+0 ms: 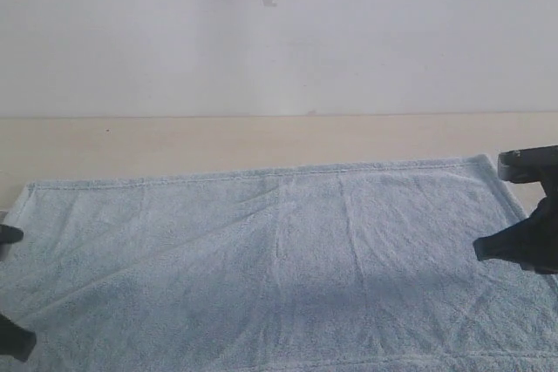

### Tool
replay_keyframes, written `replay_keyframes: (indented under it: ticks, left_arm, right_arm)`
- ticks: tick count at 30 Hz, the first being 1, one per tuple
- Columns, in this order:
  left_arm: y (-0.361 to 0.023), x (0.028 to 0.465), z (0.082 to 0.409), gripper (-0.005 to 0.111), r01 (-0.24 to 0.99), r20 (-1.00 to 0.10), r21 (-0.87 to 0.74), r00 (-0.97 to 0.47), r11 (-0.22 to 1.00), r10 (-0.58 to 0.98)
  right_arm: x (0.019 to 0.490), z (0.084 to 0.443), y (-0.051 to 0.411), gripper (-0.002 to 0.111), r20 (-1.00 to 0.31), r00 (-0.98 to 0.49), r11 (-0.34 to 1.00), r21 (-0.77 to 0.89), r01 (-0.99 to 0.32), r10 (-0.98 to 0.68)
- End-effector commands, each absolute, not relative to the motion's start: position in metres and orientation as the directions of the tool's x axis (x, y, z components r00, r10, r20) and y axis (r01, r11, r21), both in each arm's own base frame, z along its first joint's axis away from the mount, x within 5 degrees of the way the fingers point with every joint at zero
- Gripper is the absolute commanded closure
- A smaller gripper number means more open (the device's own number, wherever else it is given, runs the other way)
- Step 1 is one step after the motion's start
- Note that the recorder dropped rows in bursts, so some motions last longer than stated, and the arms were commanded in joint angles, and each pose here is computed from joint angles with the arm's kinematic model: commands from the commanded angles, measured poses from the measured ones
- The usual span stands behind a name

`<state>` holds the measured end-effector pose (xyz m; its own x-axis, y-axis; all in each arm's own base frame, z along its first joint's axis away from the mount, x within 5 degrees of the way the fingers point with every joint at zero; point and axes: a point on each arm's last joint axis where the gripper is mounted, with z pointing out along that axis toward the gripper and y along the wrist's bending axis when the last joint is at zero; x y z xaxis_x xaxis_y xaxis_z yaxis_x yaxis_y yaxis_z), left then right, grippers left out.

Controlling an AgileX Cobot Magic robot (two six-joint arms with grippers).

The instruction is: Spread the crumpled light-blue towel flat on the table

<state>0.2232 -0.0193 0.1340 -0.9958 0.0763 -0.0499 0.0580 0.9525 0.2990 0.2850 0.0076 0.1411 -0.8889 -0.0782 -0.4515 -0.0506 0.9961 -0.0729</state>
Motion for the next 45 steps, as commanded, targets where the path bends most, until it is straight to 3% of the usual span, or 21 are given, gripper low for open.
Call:
replay_keyframes:
  ticks: [1,3,8,13,18,25,42,45]
  left_arm:
    - [-0.020,0.221,0.177,0.103,-0.002,-0.274,0.246,-0.960,0.969,0.067]
    - [-0.020,0.217,0.197,0.103,-0.021,-0.370,0.218,-0.927,0.976,0.062]
    - [-0.023,0.179,0.277,0.103,-0.005,-0.739,-0.001,-0.673,1.000,-0.004]
    - [-0.016,0.120,0.325,0.103,0.032,-0.896,-0.142,-0.428,0.989,-0.115]
    - [-0.010,0.079,0.335,0.103,0.047,-0.914,-0.230,-0.354,0.972,-0.199]
    - [-0.009,0.060,0.334,0.103,0.054,-0.898,-0.282,-0.367,0.958,-0.244]
    - [-0.008,0.059,0.334,0.103,0.055,-0.899,-0.282,-0.364,0.958,-0.244]
    - [-0.008,0.059,0.334,0.103,0.055,-0.899,-0.282,-0.364,0.958,-0.244]
  right_arm:
    - [0.281,0.162,0.007,0.109,-0.560,-0.826,0.998,-0.056,-0.042,-0.066]
    - [0.280,0.172,0.008,0.109,-0.599,-0.800,0.999,-0.036,-0.022,-0.039]
    - [0.243,0.224,0.013,0.109,-0.846,-0.531,0.997,0.073,-0.021,0.051]
    - [0.192,0.270,0.027,0.109,-0.912,-0.355,0.969,0.242,-0.056,0.207]
    - [0.137,0.303,0.033,0.109,-0.937,-0.272,0.951,0.268,-0.154,0.220]
    - [0.092,0.300,0.023,0.109,-0.855,-0.394,0.913,0.398,-0.084,0.337]
    - [0.083,0.299,0.021,0.109,-0.858,-0.373,0.905,0.415,-0.096,0.354]
    - [0.081,0.284,0.022,0.109,-0.917,-0.307,0.933,0.317,-0.170,0.256]
